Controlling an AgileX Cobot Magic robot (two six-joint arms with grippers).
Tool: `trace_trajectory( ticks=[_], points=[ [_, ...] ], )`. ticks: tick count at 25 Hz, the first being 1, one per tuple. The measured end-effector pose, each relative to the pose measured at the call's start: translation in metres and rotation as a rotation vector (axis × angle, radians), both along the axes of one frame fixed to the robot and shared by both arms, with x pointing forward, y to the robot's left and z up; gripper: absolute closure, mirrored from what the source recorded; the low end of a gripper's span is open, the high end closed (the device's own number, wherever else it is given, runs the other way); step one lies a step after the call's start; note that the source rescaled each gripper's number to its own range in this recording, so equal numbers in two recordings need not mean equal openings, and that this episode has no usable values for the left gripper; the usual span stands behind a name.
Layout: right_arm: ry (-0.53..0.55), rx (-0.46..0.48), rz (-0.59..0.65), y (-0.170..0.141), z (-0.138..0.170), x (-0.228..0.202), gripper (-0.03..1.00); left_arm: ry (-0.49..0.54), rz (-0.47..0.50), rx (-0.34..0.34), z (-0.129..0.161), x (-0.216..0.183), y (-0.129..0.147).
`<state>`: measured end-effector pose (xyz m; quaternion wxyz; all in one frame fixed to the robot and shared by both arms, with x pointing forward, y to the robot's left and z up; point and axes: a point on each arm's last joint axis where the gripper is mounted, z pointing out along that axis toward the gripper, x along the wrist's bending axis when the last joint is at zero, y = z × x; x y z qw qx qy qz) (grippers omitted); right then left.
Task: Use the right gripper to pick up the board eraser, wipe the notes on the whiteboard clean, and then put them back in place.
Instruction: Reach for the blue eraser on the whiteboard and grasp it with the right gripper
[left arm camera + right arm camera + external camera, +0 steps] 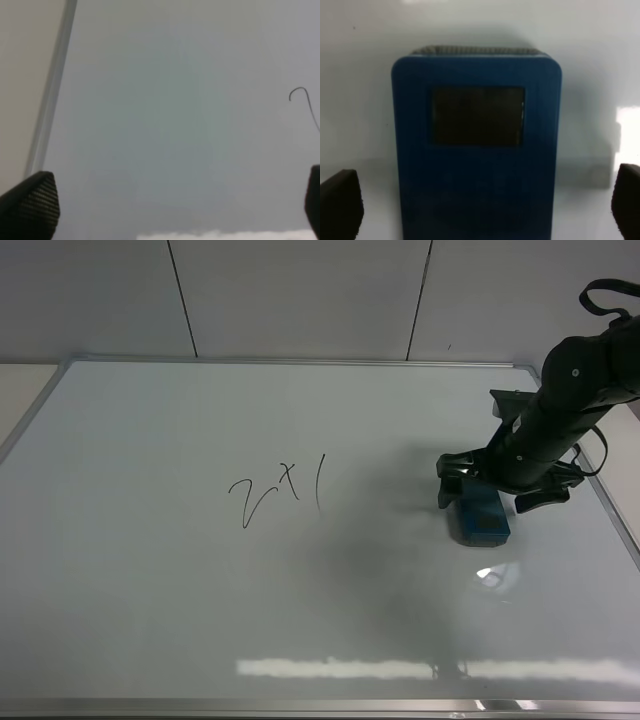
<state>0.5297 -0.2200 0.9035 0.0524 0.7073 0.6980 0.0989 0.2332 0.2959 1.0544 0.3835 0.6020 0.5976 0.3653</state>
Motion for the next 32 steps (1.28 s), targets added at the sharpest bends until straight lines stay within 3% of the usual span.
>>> trace_trajectory(
  ticks=[1,3,4,24,32],
  points=[
    [0.007,-0.002,0.0,0.0,0.0,-0.001,0.25,0.0,0.0,0.0,0.0,0.0,0.0],
    [0.025,-0.005,-0.006,-0.001,0.0,-0.002,0.8,0.0,0.0,0.0,0.0,0.0,0.0],
    [0.029,-0.004,-0.014,-0.001,-0.001,-0.002,0.95,0.0,0.0,0.0,0.0,0.0,0.0],
    [0.059,-0.012,-0.012,-0.001,-0.001,-0.005,0.95,0.0,0.0,0.0,0.0,0.0,0.0],
    [0.129,-0.049,0.09,0.023,0.02,-0.001,0.95,0.0,0.0,0.0,0.0,0.0,0.0]
  ],
)
